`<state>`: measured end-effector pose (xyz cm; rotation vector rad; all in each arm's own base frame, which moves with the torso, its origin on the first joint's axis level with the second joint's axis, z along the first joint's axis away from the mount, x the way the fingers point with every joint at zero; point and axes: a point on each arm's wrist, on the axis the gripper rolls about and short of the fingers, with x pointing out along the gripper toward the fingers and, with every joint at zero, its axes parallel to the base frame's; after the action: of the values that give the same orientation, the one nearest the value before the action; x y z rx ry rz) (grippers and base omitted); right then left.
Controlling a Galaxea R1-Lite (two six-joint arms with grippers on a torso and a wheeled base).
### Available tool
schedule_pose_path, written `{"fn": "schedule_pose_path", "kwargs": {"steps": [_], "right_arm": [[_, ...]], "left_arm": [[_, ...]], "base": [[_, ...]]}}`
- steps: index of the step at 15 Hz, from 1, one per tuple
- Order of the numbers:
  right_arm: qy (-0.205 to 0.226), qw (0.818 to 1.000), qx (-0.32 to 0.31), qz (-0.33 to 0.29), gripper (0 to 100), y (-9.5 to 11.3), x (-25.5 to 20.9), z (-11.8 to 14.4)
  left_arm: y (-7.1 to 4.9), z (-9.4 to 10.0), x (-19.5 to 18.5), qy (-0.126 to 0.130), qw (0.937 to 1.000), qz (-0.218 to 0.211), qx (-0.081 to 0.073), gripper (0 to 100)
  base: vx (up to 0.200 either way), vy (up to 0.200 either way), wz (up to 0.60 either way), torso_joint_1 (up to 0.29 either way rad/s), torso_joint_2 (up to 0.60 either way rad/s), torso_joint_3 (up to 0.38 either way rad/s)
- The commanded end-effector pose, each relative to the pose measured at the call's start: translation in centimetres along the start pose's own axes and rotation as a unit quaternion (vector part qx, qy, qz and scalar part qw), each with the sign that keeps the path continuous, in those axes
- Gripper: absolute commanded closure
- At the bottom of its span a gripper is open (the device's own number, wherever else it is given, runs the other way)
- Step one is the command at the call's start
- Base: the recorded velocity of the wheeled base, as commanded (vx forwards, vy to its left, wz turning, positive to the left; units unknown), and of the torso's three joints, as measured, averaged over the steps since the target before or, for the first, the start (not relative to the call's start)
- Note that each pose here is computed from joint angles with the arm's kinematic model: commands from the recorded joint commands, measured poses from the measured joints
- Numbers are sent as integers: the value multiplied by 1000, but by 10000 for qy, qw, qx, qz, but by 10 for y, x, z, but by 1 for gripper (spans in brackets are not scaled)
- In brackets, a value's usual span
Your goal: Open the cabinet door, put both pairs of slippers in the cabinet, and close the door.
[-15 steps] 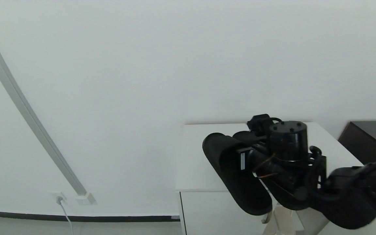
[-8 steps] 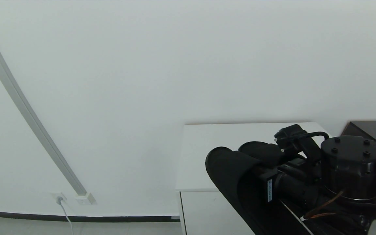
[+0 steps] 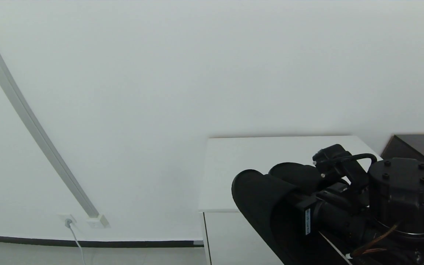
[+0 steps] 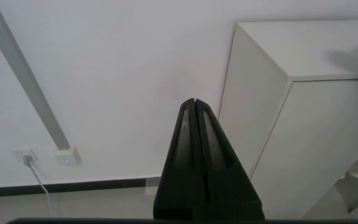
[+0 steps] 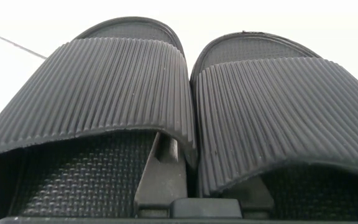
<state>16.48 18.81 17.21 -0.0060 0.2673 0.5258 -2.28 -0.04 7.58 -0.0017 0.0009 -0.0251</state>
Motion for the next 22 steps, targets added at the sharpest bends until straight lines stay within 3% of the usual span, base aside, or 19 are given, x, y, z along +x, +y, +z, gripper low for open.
{"fn": "schedule_pose_path", "kwargs": {"steps": [1, 7, 19, 22], "right_arm": [[10, 10000, -13, 37, 100, 2, -1, -1], [48, 10000, -62, 22, 100, 3, -2, -4], [40, 10000, -63, 30, 100, 3, -2, -4], [55, 10000, -68, 28, 100, 3, -2, -5]], "left_arm": [[0, 0, 0, -4, 10000, 3, 1, 100], [0, 0, 0, -4, 10000, -5, 1, 100], [0, 0, 0, -4, 10000, 3, 1, 100], [0, 0, 0, -4, 10000, 3, 9, 100]], "base": [[-200, 0, 0, 2, 2, -2], [-200, 0, 0, -7, 1, 3], [0, 0, 0, 0, 0, 0], [0, -200, 0, 1, 1, 4]]}}
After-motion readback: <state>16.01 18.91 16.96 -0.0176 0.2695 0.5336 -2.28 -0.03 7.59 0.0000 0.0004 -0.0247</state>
